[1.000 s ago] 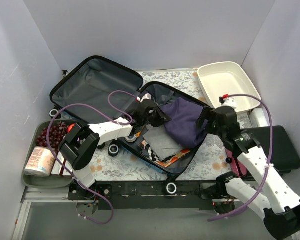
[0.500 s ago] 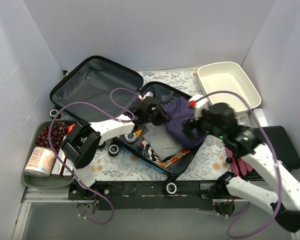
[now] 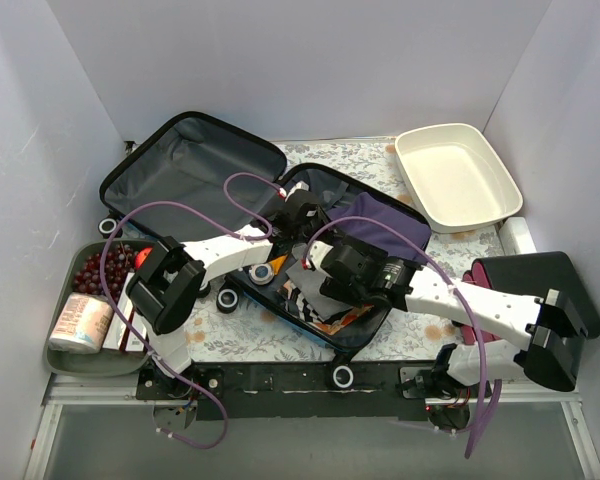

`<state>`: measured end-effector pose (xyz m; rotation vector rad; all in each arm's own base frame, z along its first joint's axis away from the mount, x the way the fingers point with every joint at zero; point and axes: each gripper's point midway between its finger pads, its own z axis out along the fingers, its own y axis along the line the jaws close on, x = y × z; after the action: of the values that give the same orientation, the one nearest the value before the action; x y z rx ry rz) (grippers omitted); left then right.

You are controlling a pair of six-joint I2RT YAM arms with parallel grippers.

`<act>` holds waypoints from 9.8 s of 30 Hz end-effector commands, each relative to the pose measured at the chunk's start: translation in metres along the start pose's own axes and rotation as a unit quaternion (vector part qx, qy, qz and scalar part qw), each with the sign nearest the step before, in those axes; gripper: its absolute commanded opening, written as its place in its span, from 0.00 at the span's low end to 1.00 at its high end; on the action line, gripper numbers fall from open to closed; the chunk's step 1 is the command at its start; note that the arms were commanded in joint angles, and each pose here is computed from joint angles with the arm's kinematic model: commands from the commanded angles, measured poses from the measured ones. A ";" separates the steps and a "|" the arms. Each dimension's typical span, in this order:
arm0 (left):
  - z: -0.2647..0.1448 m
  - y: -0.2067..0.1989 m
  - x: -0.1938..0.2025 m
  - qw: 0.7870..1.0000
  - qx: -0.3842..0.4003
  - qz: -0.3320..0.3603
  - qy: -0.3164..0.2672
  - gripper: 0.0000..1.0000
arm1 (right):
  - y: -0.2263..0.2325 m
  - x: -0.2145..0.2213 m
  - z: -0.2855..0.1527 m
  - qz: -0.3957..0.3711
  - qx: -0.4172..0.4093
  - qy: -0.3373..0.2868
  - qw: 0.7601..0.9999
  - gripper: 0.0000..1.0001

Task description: Open, take out, and arrange the luggage

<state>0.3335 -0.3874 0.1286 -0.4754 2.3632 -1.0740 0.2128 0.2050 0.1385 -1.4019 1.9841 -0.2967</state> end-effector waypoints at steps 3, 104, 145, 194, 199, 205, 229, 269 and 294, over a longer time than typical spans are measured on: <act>-0.009 -0.018 -0.025 0.999 0.013 -0.001 -0.031 0.00 | -0.025 0.021 0.004 -0.027 0.051 0.020 0.998 0.98; -0.162 0.011 -0.126 0.966 -0.030 0.043 -0.254 0.98 | -0.346 0.162 0.103 0.353 0.533 0.177 0.749 0.01; -0.134 0.019 -0.121 0.971 -0.046 0.050 -0.228 0.98 | -0.355 0.191 0.103 0.249 0.628 0.325 0.662 0.43; -0.117 0.021 -0.055 0.975 0.020 0.213 -0.057 0.98 | -0.193 0.009 0.059 0.421 0.132 -0.217 0.871 0.97; -0.111 0.028 -0.034 0.972 0.031 0.232 -0.001 0.98 | -0.127 -0.002 0.042 0.463 0.008 -0.171 0.870 0.93; -0.096 0.036 -0.021 0.971 0.034 0.235 0.037 0.98 | -0.071 0.000 0.019 0.490 -0.108 -0.160 0.850 0.93; -0.065 0.044 -0.032 0.968 0.003 0.241 0.073 0.98 | -0.041 0.034 0.074 0.498 -0.117 0.009 0.859 0.86; -0.079 0.045 -0.017 0.968 0.039 0.236 0.078 0.98 | -0.098 -0.008 0.045 0.407 -0.077 -0.080 0.907 0.01; -0.063 0.054 0.000 0.972 0.037 0.194 0.125 0.98 | -0.133 0.058 0.083 0.456 0.045 0.020 0.888 0.40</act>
<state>0.2837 -0.3079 0.0992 0.1466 2.5416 -1.0383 0.3403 0.1247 0.1139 -0.2856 2.4183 0.1009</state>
